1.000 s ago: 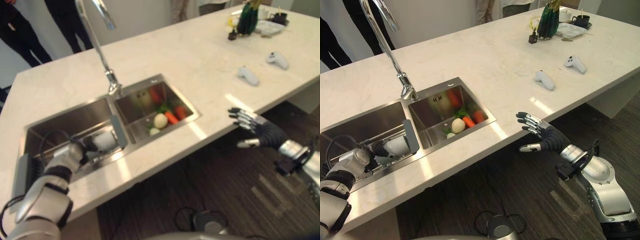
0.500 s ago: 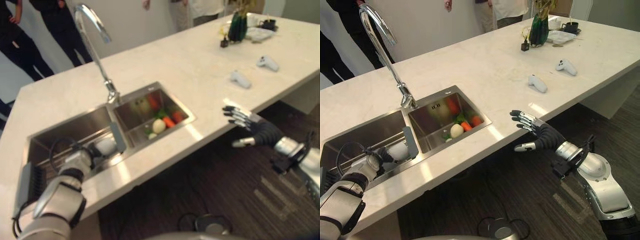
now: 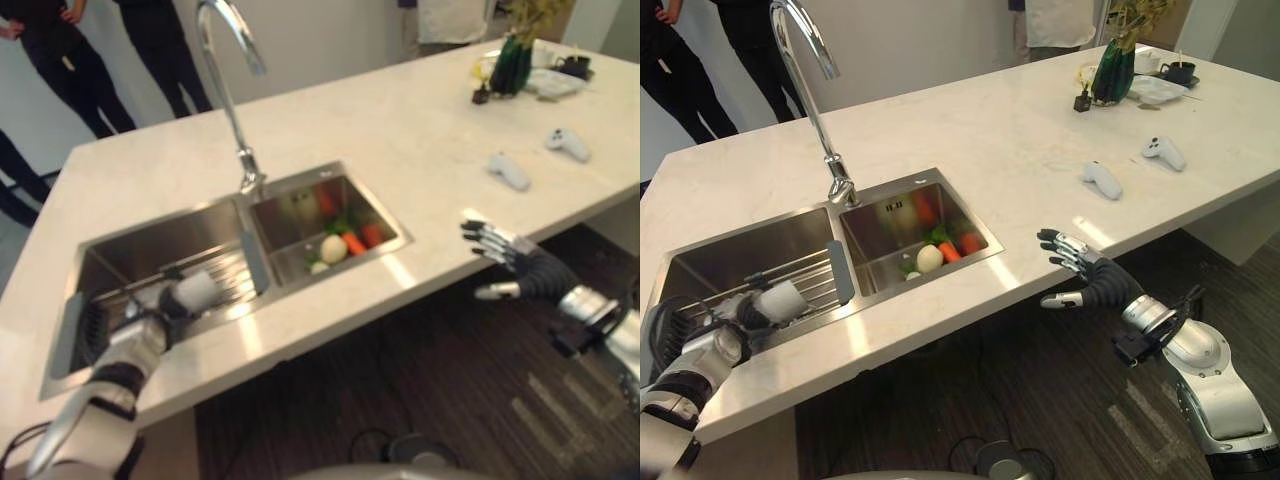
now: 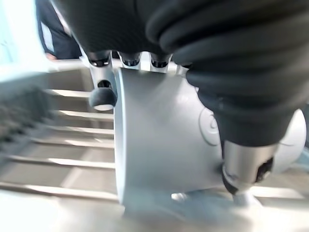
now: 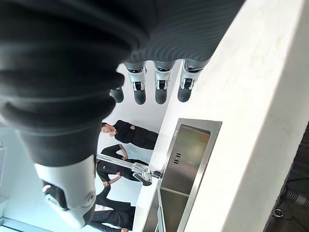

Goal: Place the dishes in the dishwasher.

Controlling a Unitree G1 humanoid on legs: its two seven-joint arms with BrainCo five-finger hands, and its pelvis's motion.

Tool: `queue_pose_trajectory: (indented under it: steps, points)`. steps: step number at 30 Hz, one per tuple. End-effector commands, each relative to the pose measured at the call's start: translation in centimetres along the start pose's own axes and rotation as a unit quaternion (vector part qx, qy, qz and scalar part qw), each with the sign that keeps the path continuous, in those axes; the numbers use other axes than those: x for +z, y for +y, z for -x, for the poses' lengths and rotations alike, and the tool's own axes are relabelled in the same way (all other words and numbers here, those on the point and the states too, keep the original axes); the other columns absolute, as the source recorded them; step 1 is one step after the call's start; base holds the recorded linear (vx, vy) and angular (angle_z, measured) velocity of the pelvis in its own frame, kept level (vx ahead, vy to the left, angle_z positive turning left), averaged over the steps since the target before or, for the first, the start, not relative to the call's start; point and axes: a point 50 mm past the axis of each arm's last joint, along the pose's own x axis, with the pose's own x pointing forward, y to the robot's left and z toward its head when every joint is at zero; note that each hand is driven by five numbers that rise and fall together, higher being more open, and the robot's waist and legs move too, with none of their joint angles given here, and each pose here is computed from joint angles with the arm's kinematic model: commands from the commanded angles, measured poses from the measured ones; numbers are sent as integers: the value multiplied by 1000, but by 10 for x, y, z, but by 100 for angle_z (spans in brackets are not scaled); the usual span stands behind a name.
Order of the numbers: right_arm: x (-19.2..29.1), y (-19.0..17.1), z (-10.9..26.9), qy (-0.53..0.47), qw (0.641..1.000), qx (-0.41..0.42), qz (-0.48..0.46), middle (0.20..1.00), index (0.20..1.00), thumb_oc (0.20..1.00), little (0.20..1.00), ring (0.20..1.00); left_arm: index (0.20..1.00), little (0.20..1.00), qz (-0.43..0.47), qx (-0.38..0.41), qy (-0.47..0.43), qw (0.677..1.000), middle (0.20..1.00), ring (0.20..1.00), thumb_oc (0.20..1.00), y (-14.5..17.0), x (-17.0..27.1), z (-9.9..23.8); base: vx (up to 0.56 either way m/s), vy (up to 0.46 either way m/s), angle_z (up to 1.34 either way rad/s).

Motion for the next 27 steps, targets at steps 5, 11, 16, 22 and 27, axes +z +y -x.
queue_pose_trajectory:
  steps: [5, 11, 16, 22, 27]
  points:
    - [20, -4, -3, -77, 996, -42, 5, 1000, 1000, 1000, 1000, 1000, 200, 200, 50, 174, -20, 983, 200, 200, 200, 73, -4, 1, -45, -10, 17]
    - [22, -6, -1, -81, 995, -49, 1, 1000, 1000, 1000, 1000, 1000, 200, 200, 95, 285, -72, 951, 200, 200, 200, 119, 0, 15, -30, 2, 12]
    - [27, -8, -1, -99, 993, -61, -2, 1000, 1000, 1000, 1000, 1000, 200, 200, 193, 367, -174, 893, 200, 200, 200, 155, 23, 40, -37, -1, 8]
    - [36, 3, 5, -142, 984, -104, -23, 1000, 1000, 1000, 1000, 1000, 200, 200, 311, 391, -356, 790, 200, 200, 200, 153, 55, 119, -39, -4, 28]
    - [43, 11, 12, -177, 975, -128, -36, 1000, 1000, 1000, 1000, 1000, 200, 200, 391, 355, -439, 727, 200, 200, 200, 141, 66, 150, -44, -95, 73]
